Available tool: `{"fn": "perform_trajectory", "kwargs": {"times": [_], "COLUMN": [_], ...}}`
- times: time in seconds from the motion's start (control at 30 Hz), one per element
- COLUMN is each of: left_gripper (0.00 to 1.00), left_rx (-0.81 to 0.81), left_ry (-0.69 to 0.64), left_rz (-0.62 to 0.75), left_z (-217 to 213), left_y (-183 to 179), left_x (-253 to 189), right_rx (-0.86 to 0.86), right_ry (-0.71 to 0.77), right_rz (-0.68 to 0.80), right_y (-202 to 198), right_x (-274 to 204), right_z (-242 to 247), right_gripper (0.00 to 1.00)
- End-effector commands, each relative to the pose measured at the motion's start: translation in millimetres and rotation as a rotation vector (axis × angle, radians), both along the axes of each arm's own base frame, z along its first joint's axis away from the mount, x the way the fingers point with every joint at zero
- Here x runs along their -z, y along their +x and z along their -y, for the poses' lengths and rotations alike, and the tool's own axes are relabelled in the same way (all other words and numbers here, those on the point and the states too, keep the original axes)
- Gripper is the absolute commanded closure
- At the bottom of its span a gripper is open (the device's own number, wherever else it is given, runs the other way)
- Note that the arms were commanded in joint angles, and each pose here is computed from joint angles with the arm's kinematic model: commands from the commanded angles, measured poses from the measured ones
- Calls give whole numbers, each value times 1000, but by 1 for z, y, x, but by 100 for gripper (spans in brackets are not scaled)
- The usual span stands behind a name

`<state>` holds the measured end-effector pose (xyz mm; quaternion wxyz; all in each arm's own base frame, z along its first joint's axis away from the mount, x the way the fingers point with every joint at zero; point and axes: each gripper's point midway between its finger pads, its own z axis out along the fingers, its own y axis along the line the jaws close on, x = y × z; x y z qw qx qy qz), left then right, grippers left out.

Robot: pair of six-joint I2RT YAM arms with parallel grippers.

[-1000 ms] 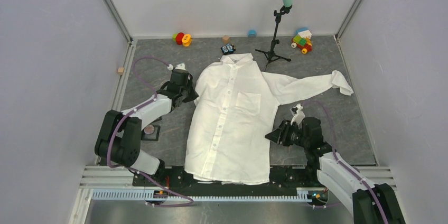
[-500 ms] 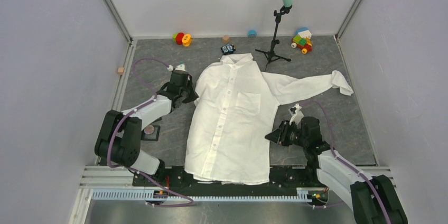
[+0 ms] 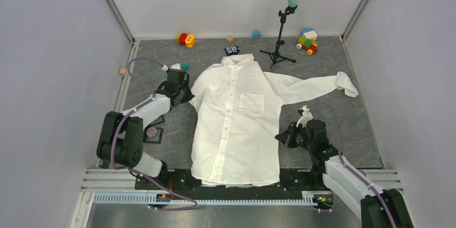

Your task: Pin the brooch onto the clothing

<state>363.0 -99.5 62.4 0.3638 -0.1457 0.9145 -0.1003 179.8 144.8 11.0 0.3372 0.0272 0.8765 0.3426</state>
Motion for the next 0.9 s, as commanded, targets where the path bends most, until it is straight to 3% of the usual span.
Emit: {"fn": "perform_trajectory", "kwargs": {"times": [0.0, 0.43, 0.57, 0.7, 0.77, 0.87], "left_gripper": [98, 98, 98, 98, 95, 82], "left_rx": [-49, -68, -61, -17, -12, 7], "left_ry": [128, 316, 314, 232, 216, 222], "left_rz": [18, -28, -8, 21, 32, 0], "left_z": [-30, -57, -54, -35, -32, -29], "left_y": [16, 36, 47, 59, 64, 67], "left_x": [-11, -16, -25, -34, -35, -29], "right_rx": [123, 189, 222, 231, 228, 214], "right_ry": [-277, -387, -428, -450, -450, -433], "right_rz": [-98, -78, -59, -49, -50, -35], "right_y": [-10, 5, 12, 16, 16, 18], "right_x": [41, 32, 26, 22, 22, 18], "right_z": [49, 68, 77, 80, 80, 76], "right_gripper": [100, 100, 100, 100, 100, 97]}}
